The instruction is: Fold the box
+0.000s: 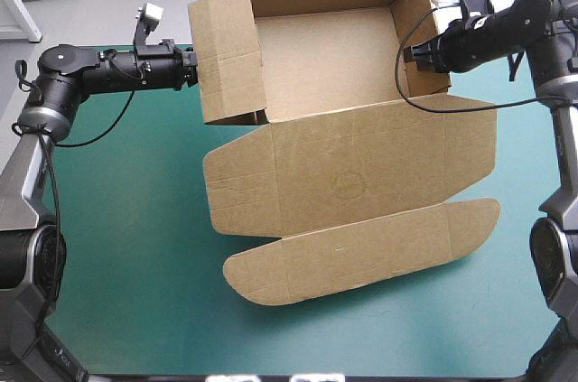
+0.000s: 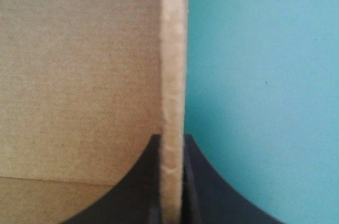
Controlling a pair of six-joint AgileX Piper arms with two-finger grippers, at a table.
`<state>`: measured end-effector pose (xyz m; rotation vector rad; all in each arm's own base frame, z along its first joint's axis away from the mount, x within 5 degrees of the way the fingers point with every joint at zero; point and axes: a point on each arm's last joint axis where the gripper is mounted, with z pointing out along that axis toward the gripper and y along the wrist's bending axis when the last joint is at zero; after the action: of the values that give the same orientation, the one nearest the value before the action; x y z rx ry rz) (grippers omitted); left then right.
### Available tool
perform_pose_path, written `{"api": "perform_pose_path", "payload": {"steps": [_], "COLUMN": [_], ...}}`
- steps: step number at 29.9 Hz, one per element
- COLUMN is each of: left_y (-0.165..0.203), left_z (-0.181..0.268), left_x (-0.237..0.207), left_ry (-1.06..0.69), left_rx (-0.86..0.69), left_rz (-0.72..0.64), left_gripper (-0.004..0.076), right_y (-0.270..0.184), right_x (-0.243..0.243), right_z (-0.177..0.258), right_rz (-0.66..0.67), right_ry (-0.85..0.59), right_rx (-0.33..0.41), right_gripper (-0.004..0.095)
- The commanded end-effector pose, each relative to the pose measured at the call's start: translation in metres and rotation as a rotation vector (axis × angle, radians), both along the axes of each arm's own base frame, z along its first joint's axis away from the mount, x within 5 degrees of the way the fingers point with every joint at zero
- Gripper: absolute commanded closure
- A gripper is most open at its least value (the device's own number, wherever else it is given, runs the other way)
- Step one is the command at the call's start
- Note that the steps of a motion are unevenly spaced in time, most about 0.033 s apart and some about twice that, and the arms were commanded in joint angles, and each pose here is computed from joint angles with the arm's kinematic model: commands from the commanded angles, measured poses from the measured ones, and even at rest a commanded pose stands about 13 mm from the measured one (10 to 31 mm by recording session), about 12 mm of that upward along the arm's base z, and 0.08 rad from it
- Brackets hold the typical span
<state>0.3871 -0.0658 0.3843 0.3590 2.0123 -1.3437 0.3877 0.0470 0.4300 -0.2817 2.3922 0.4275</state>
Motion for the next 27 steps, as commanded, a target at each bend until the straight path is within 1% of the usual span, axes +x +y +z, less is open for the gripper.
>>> {"api": "perform_pose_path", "payload": {"steps": [1, 11, 18, 21, 24, 27], "left_y": [-0.007, -0.008, -0.027, -0.028, -0.028, -0.027], "left_z": [0.044, 0.056, 0.056, 0.057, 0.058, 0.059], "left_x": [-0.029, -0.04, -0.046, -0.047, -0.047, -0.049], "left_ry": [-0.087, -0.093, -0.087, -0.089, -0.091, -0.098], "left_rx": [-0.085, -0.093, -0.088, -0.088, -0.09, -0.086], "left_rz": [-0.086, -0.085, -0.138, -0.14, -0.139, -0.137], "left_gripper": [0.0732, 0.0732, 0.0732, 0.0731, 0.0687, 0.0563], "right_y": [-0.001, -0.001, 0.008, 0.01, 0.01, 0.011], "right_x": [-0.017, -0.016, -0.012, -0.01, -0.009, -0.008], "right_z": [0.029, 0.028, 0.021, 0.018, 0.016, 0.015], "right_rz": [-0.001, -0.005, 0.016, 0.022, 0.021, 0.022], "right_ry": [-0.085, -0.08, -0.056, -0.046, -0.042, -0.04], "right_rx": [0.049, 0.049, 0.048, 0.041, 0.033, 0.035], "right_gripper": [0.0911, 0.0911, 0.0911, 0.0912, 0.0911, 0.0911]}}
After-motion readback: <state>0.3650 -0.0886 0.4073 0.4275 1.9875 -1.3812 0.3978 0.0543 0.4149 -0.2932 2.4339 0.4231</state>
